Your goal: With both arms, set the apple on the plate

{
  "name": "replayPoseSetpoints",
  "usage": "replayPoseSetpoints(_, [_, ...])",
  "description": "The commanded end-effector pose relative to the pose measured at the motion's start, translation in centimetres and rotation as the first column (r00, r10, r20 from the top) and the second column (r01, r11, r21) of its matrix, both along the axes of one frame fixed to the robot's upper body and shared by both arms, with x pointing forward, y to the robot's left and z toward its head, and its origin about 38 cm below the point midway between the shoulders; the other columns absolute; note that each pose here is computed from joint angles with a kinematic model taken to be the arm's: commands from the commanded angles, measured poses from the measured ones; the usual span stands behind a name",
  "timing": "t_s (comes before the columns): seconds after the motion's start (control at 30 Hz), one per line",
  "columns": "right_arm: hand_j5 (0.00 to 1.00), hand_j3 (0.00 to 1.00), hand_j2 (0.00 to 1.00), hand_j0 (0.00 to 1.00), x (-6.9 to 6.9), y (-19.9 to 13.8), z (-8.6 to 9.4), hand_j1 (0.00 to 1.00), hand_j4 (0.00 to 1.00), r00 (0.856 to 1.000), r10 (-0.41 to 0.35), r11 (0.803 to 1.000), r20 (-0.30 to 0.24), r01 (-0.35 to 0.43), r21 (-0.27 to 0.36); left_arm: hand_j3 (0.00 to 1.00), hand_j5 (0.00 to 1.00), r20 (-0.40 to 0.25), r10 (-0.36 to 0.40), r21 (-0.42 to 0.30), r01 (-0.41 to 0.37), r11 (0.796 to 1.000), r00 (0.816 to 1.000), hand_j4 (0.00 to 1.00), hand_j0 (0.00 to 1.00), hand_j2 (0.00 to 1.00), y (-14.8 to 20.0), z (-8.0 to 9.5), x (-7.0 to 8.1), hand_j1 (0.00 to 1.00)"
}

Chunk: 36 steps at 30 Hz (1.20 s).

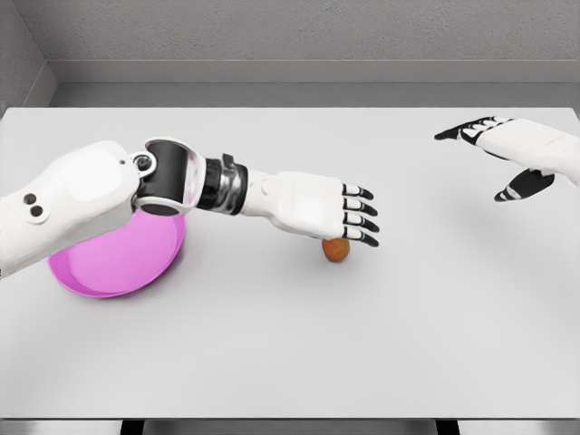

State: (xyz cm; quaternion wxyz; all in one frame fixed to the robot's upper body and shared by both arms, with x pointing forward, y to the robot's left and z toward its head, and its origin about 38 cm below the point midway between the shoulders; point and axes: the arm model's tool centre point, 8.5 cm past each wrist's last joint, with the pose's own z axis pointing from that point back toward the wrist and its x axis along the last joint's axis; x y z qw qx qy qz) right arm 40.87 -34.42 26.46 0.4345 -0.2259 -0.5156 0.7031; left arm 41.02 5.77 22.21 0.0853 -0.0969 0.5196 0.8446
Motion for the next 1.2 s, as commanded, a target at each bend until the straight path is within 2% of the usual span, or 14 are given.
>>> replayPoseSetpoints(0.0, [1.0,1.0,1.0,1.0,0.0,0.0,0.1,1.0,1.0,1.0,-0.002,1.0,0.003,0.002,0.003,1.0,1.0,-0.019,0.004,0.022,-0.004,1.0,1.0,1.0,1.0,1.0,-0.3,-1.1,0.1,1.0])
replayPoseSetpoints(0.07, [1.0,1.0,1.0,1.0,0.0,-0.1,0.1,1.0,1.0,1.0,-0.002,1.0,0.002,0.002,0.002,1.0,1.0,-0.011,0.008,0.038,-0.008,0.999,1.0,1.0,1.0,1.0,-0.1,-1.3,0.3,1.0])
replayPoseSetpoints(0.13, [1.0,1.0,1.0,1.0,0.0,-0.1,0.1,1.0,1.0,1.0,-0.002,1.0,0.001,0.002,0.003,1.0,1.0,-0.001,0.015,0.083,-0.015,0.996,1.0,1.0,1.0,1.0,0.0,-1.6,0.4,1.0])
replayPoseSetpoints(0.33, [1.0,1.0,1.0,1.0,0.0,-0.3,-0.1,1.0,1.0,1.0,-0.009,1.0,-0.004,0.009,0.002,1.0,1.0,-0.006,0.019,0.104,-0.018,0.994,1.0,1.0,1.0,1.0,0.1,-2.3,0.5,1.0])
replayPoseSetpoints(0.53, [1.0,1.0,1.0,1.0,0.0,-0.5,-0.1,1.0,1.0,1.0,-0.015,1.0,-0.004,0.015,0.0,1.0,1.0,-0.014,0.012,0.099,-0.011,0.995,1.0,1.0,1.0,1.0,-1.2,-2.6,0.6,1.0])
replayPoseSetpoints(0.87, [1.0,1.0,1.0,1.0,0.0,-0.5,-0.2,1.0,1.0,1.0,-0.014,1.0,-0.005,0.014,0.002,1.0,1.0,0.046,0.008,0.143,-0.014,0.99,0.999,1.0,1.0,1.0,-2.3,-3.3,1.4,1.0])
replayPoseSetpoints(1.17, [1.0,1.0,1.0,1.0,0.0,-0.5,-0.2,1.0,1.0,1.0,-0.014,1.0,-0.005,0.014,0.002,1.0,1.0,0.092,-0.013,0.175,-0.003,0.985,0.996,1.0,1.0,1.0,-3.0,-3.7,1.3,1.0])
